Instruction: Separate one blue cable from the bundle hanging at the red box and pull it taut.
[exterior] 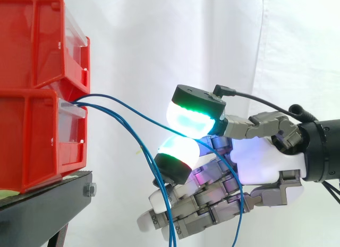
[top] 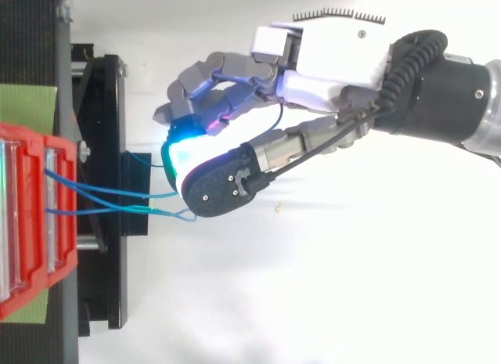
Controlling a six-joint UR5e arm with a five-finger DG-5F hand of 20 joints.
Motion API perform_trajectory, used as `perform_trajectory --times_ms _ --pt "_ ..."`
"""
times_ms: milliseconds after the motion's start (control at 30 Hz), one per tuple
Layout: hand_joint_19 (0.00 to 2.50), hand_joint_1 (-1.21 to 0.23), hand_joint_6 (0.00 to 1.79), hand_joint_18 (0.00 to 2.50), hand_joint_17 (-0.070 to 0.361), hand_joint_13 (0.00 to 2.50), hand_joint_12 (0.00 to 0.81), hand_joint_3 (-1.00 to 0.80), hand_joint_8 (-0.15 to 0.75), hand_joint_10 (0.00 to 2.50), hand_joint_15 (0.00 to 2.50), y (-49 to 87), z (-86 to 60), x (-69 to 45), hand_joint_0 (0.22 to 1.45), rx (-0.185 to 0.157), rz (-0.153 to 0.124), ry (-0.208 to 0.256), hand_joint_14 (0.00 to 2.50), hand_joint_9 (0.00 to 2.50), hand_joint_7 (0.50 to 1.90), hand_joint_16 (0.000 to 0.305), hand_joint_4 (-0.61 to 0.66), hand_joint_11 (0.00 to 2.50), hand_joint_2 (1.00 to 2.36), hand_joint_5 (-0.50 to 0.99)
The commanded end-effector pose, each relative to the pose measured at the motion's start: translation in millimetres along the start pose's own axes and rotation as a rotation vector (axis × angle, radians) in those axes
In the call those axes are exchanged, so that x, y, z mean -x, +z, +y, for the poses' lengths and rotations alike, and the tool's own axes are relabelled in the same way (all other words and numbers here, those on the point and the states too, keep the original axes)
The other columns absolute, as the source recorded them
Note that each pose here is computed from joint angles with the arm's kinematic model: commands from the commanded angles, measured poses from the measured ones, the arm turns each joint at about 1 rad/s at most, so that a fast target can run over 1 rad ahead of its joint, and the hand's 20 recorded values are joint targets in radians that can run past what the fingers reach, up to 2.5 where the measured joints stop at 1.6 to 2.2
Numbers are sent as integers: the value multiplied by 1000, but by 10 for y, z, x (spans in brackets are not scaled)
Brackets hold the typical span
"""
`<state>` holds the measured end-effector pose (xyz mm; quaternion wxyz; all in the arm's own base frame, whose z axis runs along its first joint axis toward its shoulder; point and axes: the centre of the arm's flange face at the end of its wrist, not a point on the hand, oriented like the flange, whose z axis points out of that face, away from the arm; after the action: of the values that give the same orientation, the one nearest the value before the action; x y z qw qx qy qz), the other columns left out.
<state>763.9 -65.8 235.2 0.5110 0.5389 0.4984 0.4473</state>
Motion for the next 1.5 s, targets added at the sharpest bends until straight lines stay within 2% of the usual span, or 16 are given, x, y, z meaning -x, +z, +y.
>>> perform_trajectory --times_ms 0,233,267,367,467,500,533,600,800,933,1000,1067,1200,1467 --pt "0 -811 927 322 79 438 331 -251 350 14 21 -47 102 -5 683 -8 7 -1 1 838 1526 35 135 498 1019 -181" --pt "25 -793 933 345 76 490 329 -122 363 15 58 -145 252 -35 674 -36 10 -9 2 882 1587 34 128 525 1021 -176" --pt "30 -792 936 344 76 491 329 -126 365 15 61 -181 287 -61 676 -51 15 -12 2 890 1576 34 120 523 1022 -178" --pt "23 -784 943 343 76 492 329 -179 362 16 58 -253 424 -79 699 -59 12 -15 2 891 1558 34 92 546 1019 -188" --pt "28 -762 950 338 75 492 331 -256 357 17 57 -338 551 -73 732 -79 -2 -23 1 890 1529 34 70 570 1016 -204" --pt "22 -753 952 334 75 492 330 -284 356 19 59 -361 546 -68 743 -95 -11 -26 2 888 1528 34 65 576 1015 -208" --pt "18 -739 954 326 75 490 330 -337 351 16 54 -392 612 -65 763 -95 -16 -27 2 890 1532 33 56 585 1012 -216" --pt "19 -732 956 321 75 489 329 -375 352 18 46 -413 591 -60 777 -112 -25 -31 0 889 1554 33 54 588 1010 -223" --pt "16 -717 959 320 73 491 323 -439 348 18 36 -428 614 -72 804 -116 -39 -31 0 907 1575 32 36 619 1004 -231" --pt "30 -720 961 318 71 492 320 -431 347 18 45 -437 558 -91 803 -122 -37 -33 1 921 1565 32 42 642 1006 -231" --pt "19 -721 961 316 71 493 320 -426 349 18 40 -453 463 -100 802 -122 -34 -31 1 931 1567 31 47 651 1005 -231" --pt "24 -722 961 310 70 494 318 -423 352 16 43 -455 323 -113 800 -94 -32 -20 0 935 1564 31 49 651 1006 -231" --pt "18 -722 961 308 68 497 317 -417 360 19 44 -429 298 -130 798 -57 -32 1 2 941 1563 30 52 647 1006 -231" --pt "11 -719 961 300 62 522 301 -413 403 18 36 -426 297 -152 796 -52 -30 -5 0 968 1568 28 69 585 1007 -230"
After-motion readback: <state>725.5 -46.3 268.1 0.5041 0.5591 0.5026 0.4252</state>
